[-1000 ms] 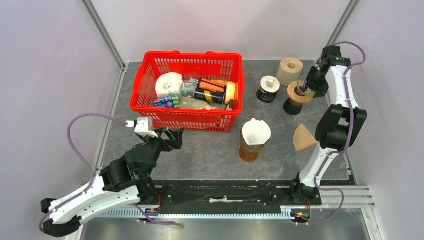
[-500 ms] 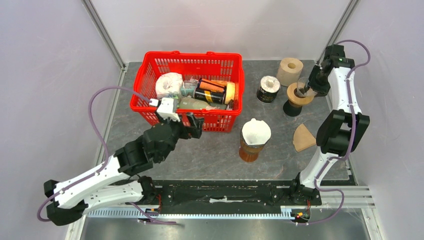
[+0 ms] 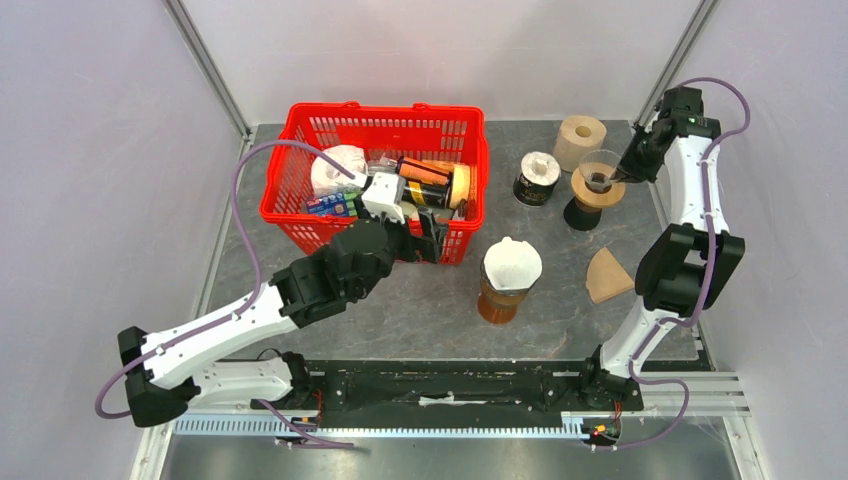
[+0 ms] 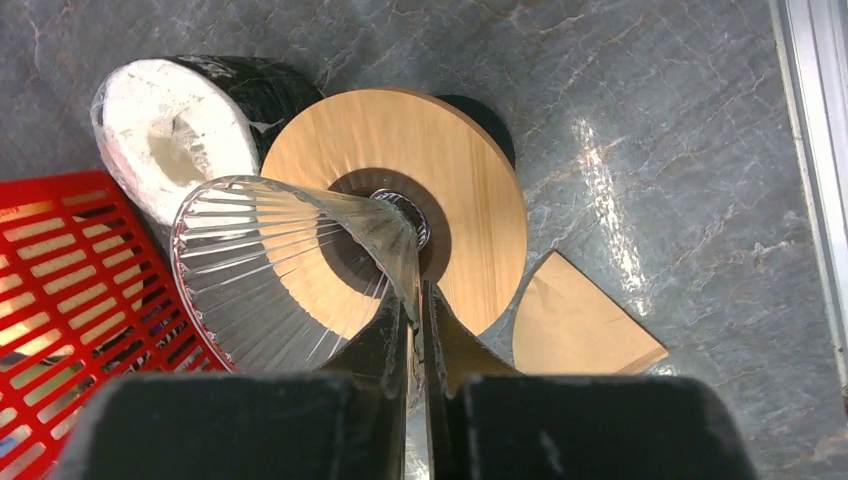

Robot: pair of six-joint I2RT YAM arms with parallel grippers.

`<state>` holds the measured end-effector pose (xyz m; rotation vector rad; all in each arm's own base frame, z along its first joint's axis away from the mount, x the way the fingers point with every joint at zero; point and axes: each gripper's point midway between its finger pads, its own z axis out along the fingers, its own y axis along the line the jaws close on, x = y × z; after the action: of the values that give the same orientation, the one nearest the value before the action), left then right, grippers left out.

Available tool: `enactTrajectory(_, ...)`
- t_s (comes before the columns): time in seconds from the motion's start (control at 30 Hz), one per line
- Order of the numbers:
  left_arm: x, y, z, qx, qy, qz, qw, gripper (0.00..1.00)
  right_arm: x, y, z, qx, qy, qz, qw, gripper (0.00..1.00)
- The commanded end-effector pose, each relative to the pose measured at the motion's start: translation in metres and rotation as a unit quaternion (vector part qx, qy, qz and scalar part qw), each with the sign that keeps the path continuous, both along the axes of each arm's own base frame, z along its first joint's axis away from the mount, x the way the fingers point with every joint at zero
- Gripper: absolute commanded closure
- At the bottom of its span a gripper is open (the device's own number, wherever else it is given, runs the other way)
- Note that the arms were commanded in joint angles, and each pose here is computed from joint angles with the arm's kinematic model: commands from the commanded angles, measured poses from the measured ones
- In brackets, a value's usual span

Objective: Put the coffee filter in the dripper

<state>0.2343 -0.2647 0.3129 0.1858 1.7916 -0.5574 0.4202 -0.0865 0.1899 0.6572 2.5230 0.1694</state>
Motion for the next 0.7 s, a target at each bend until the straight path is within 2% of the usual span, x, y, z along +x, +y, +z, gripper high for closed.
enactTrajectory(0.0,0.007,-0.019,0.037,-0.031,-0.033,-0.018,0.999,0.0,-0.008,0.016,-0.004,0.026,0.01,0.029,0.999,0.96)
enactTrajectory(0.07,0.009,-0.029,0.039,-0.029,-0.032,-0.029,0.999,0.0,-0.016,0.021,-0.009,0.031,0.026,0.036,0.999,1.0)
enactTrajectory(0.27,0.014,-0.058,0.046,-0.029,-0.026,-0.061,0.997,0.0,-0.036,0.029,-0.024,0.043,0.059,0.037,0.997,1.0)
enactTrajectory(0.4,0.018,-0.082,0.048,-0.032,-0.018,-0.095,0.995,0.0,-0.052,0.048,-0.024,0.041,0.07,0.067,0.994,1.0)
enactTrajectory(0.67,0.024,-0.17,0.025,-0.022,0.048,-0.211,0.976,0.01,-0.088,0.088,-0.031,0.052,0.079,0.105,0.99,1.0)
